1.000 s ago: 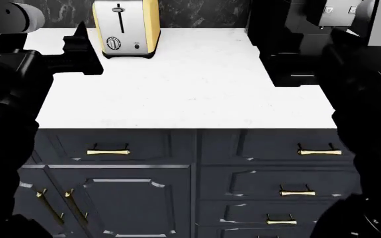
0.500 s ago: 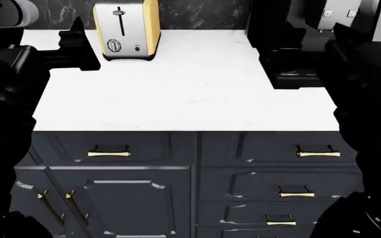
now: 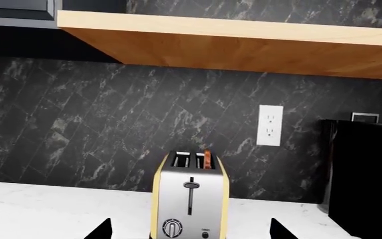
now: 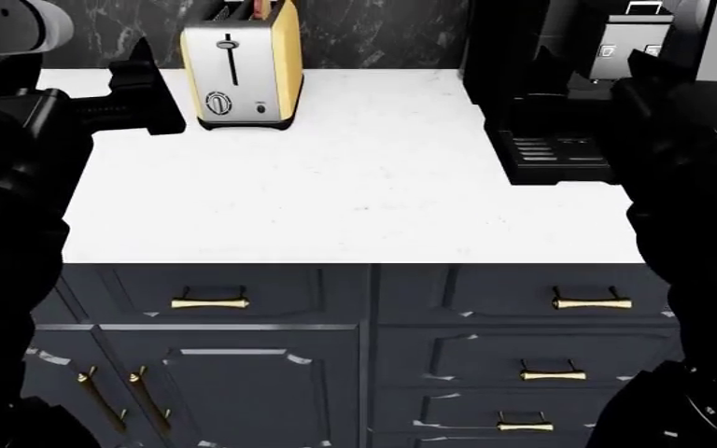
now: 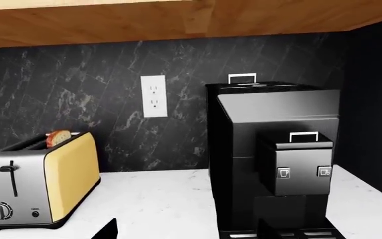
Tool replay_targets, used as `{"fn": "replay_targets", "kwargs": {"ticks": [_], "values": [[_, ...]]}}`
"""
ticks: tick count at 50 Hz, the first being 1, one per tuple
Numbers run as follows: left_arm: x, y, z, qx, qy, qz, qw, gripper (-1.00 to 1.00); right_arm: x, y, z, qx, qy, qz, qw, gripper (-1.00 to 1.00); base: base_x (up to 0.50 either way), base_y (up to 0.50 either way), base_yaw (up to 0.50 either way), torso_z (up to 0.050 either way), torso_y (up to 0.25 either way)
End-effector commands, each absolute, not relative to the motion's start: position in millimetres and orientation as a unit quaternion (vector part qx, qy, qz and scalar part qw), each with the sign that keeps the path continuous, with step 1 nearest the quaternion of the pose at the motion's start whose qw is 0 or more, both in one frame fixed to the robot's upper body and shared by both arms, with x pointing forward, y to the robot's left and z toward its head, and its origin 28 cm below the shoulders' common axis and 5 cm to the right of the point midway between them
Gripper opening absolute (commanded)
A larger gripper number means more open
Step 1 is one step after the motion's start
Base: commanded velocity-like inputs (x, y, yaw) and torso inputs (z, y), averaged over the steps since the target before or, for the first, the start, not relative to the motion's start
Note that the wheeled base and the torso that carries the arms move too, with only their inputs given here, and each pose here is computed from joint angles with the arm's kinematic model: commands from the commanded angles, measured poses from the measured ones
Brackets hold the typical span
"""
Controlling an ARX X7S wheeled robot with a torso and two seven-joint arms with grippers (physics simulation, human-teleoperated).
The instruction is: Push down the lever of the toaster to turn it on.
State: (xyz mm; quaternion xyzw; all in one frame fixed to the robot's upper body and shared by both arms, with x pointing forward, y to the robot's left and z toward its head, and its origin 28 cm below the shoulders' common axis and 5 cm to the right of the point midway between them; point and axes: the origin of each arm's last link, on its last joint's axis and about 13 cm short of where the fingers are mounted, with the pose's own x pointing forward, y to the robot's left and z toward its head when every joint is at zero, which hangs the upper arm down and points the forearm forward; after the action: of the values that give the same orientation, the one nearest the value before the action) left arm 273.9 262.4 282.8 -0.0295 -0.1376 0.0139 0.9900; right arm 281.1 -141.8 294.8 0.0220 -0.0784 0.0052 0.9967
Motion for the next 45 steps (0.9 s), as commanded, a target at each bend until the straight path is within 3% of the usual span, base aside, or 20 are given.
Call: {"fn": "replay_targets", "kwargs": {"ticks": [1,11,16,45], "values": [[275.4,262.5,282.7,-0.029,-0.137,0.018,0.99,1.0,280.9,-141.6,294.5,0.022,-0.077,0.004,0.997,1.0,0.0,0.0,0.0,0.05,0.0],[274.7,262.9,283.2,-0.028,-0.141,0.02,0.989,1.0,280.5,-141.2,294.0,0.022,-0.077,0.005,0.997,1.0,0.0,0.0,0.0,0.05,0.0],[273.4,263.2,282.9,-0.031,-0.136,0.025,0.99,1.0,280.8,-141.5,294.8,0.024,-0.077,0.007,0.997,1.0,0.0,0.03,0.0,0.0,0.0],[272.7,263.7,282.6,-0.029,-0.135,0.027,0.99,1.0,280.6,-141.5,295.0,0.03,-0.075,0.011,0.997,1.0,0.0,0.5,0.0,0.0,0.0]]}}
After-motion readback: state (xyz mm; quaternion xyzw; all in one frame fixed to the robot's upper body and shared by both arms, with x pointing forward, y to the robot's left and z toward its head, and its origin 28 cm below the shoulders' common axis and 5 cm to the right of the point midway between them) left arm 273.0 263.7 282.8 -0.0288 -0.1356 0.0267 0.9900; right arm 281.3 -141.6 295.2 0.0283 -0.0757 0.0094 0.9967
